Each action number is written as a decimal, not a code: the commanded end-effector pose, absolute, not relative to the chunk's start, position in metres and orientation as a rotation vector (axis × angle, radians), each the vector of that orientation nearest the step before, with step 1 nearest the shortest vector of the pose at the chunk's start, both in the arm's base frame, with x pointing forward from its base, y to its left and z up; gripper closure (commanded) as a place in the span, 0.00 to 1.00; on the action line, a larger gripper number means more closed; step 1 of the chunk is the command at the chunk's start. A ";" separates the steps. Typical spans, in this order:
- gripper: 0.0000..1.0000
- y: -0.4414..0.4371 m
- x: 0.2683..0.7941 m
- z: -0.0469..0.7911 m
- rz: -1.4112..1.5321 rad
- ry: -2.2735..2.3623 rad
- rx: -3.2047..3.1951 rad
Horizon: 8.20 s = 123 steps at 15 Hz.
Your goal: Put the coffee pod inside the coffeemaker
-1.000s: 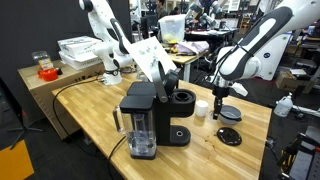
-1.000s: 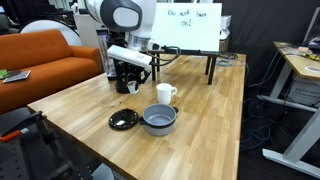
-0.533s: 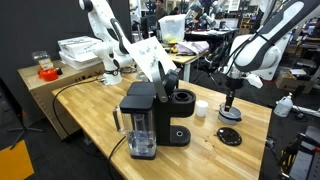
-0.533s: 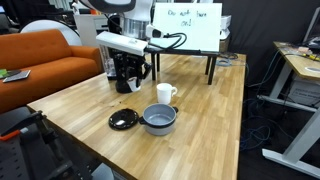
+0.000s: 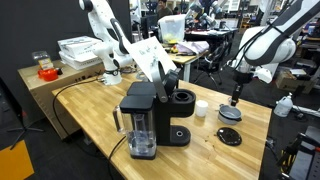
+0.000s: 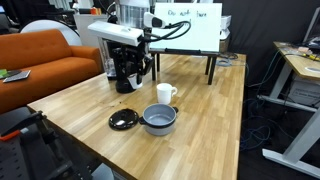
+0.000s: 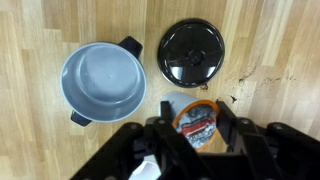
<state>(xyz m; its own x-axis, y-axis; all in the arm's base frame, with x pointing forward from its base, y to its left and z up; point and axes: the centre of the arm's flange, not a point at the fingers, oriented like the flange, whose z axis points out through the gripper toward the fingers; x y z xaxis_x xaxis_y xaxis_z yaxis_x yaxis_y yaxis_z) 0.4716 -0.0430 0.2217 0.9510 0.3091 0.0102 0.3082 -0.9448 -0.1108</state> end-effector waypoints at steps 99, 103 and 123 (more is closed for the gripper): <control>0.77 0.173 0.614 0.322 -0.016 -1.273 -2.439; 0.38 0.171 0.617 0.322 -0.012 -1.261 -2.442; 0.00 0.102 0.521 0.338 -0.050 -0.753 -2.766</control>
<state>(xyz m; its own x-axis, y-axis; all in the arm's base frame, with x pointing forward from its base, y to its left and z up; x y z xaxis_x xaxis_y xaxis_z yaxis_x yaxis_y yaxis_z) 0.5563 0.1082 0.3347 0.8221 0.5635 0.0807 0.5616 -0.7797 -0.2769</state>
